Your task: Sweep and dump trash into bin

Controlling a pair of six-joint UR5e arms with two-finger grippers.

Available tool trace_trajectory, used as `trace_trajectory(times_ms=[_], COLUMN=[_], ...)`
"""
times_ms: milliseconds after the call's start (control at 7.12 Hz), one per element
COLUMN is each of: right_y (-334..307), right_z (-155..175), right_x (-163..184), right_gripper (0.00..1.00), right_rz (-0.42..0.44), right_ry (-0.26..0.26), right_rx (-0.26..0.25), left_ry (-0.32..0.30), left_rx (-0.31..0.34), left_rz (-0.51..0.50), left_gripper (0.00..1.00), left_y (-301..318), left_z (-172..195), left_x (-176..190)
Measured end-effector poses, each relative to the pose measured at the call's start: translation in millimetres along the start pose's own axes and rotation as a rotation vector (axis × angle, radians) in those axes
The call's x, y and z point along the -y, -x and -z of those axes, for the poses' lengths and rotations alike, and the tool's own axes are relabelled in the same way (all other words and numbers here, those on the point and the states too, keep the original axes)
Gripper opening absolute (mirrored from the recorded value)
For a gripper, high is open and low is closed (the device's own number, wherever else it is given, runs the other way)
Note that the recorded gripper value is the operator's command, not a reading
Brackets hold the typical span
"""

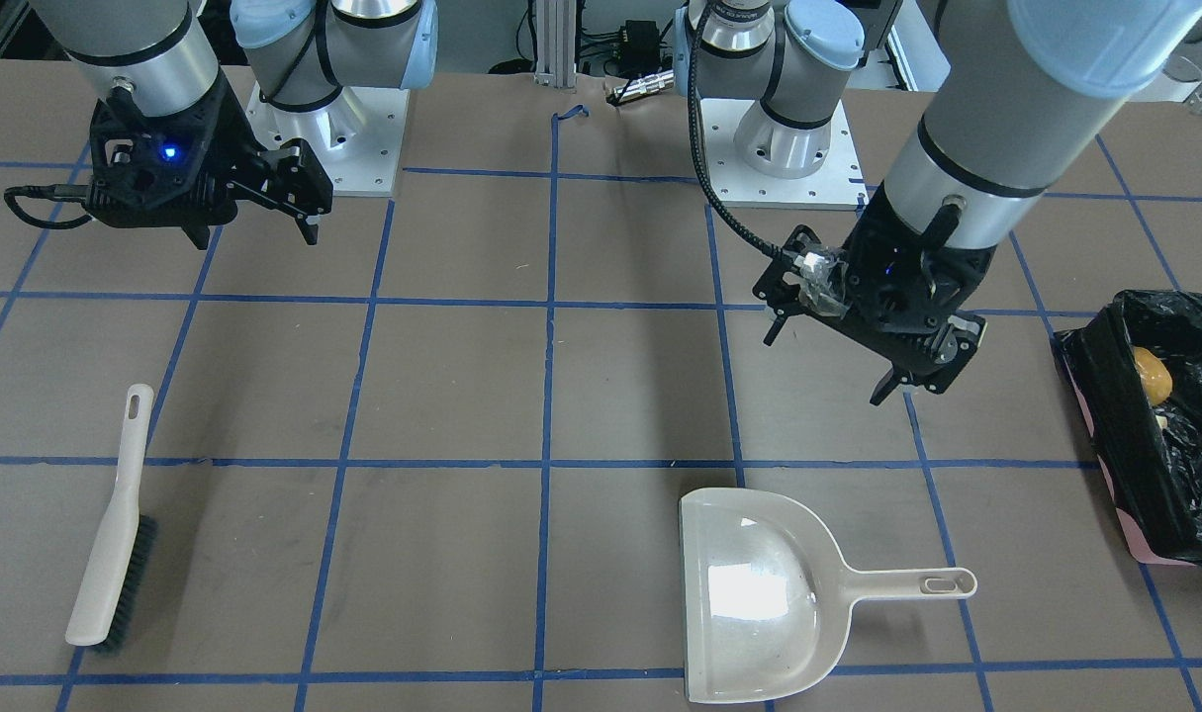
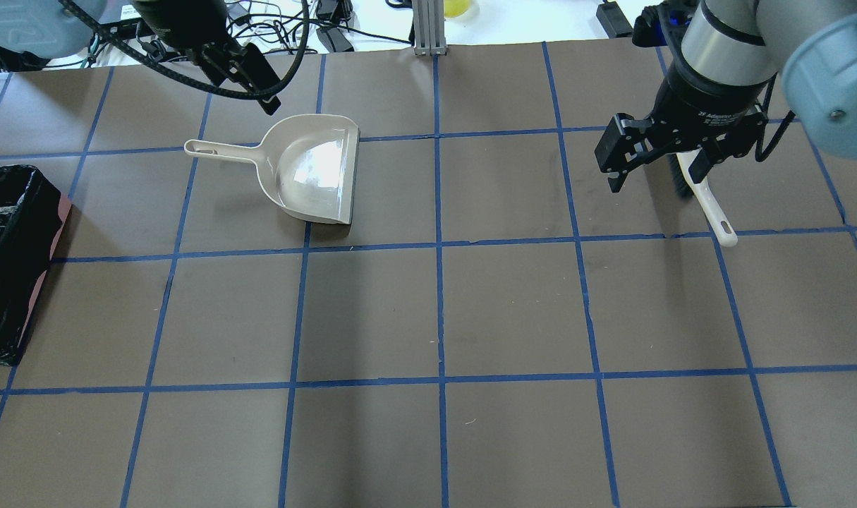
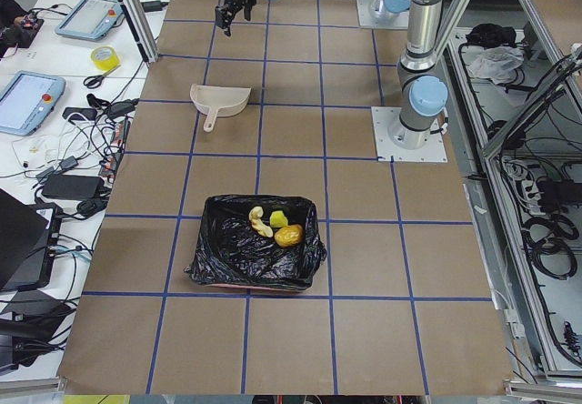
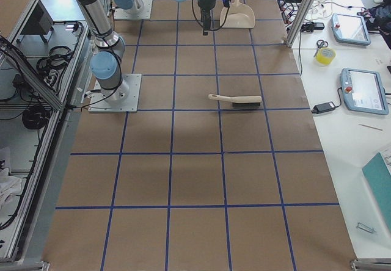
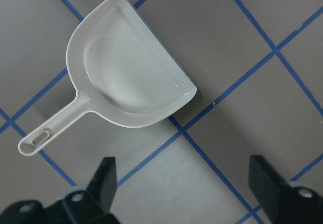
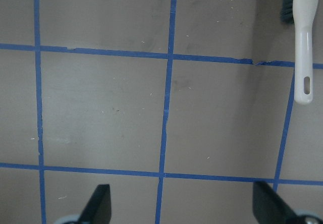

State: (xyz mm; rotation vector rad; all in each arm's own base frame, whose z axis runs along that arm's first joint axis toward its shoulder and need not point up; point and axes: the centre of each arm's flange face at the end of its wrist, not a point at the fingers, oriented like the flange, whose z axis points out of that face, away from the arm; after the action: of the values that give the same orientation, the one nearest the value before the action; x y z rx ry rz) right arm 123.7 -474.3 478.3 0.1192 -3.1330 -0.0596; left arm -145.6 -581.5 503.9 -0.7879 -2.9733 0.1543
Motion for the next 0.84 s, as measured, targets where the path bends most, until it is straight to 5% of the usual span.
trace_trajectory(times_ms=[281, 842], right_y=[-0.2, 0.1], right_z=[1.3, 3.7], right_x=[-1.2, -2.9], right_gripper=[1.00, 1.00], right_rz=[0.000, 0.001], right_ry=[-0.001, -0.007], right_rx=[-0.001, 0.000], left_ry=[0.019, 0.061], left_rx=[-0.008, -0.007], left_rz=[0.175, 0.370], left_gripper=[1.00, 1.00], left_y=[-23.2, -48.3], left_z=[8.6, -1.4], left_x=[-27.6, -77.6])
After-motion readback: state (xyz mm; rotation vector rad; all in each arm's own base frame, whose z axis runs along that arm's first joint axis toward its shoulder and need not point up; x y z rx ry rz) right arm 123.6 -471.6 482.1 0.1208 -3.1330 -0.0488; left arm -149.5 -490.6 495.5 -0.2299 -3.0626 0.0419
